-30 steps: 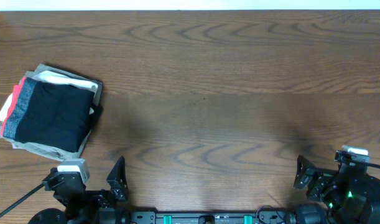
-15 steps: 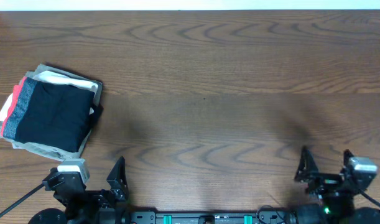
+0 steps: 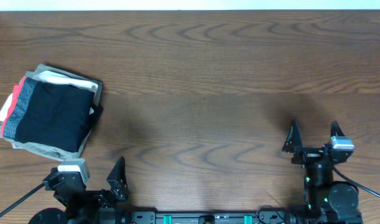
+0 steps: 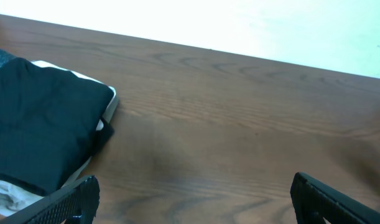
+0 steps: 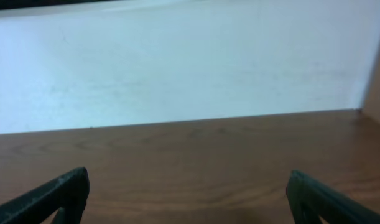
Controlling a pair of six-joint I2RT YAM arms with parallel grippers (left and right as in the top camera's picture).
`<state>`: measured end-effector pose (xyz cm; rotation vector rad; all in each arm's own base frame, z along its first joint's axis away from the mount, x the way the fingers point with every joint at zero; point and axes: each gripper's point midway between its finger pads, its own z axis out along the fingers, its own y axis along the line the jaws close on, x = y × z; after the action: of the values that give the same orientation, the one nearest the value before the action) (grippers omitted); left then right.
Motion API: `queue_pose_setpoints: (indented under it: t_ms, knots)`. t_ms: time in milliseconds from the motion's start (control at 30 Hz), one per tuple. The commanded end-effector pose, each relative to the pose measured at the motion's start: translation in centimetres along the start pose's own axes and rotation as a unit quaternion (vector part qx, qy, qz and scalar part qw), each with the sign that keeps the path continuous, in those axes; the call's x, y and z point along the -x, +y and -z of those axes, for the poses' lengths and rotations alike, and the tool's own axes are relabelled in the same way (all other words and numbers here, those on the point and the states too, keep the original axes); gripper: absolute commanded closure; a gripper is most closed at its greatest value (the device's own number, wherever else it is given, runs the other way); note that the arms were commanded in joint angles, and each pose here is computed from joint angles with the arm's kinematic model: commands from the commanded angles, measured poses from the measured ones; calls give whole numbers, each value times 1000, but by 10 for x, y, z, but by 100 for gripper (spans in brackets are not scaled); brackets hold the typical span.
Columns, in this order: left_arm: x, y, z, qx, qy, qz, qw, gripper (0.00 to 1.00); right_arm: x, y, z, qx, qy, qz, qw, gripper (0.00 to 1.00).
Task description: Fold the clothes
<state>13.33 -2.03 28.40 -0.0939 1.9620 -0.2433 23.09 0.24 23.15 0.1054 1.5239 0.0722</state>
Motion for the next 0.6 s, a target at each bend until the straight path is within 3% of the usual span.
queue_pose_setpoints:
  t_ms: [0,200,567]
  knots:
    - [0,2,0,4,-3,-2,1000,2,-21,1,-6,3,2,37,999,1]
    - [0,2,0,4,-3,-2,1000,2,-73,2,-12,16,52,48,997,1]
    - [0,2,0,4,-3,-2,1000,2,-75,5,-11,28,57,61,996,1]
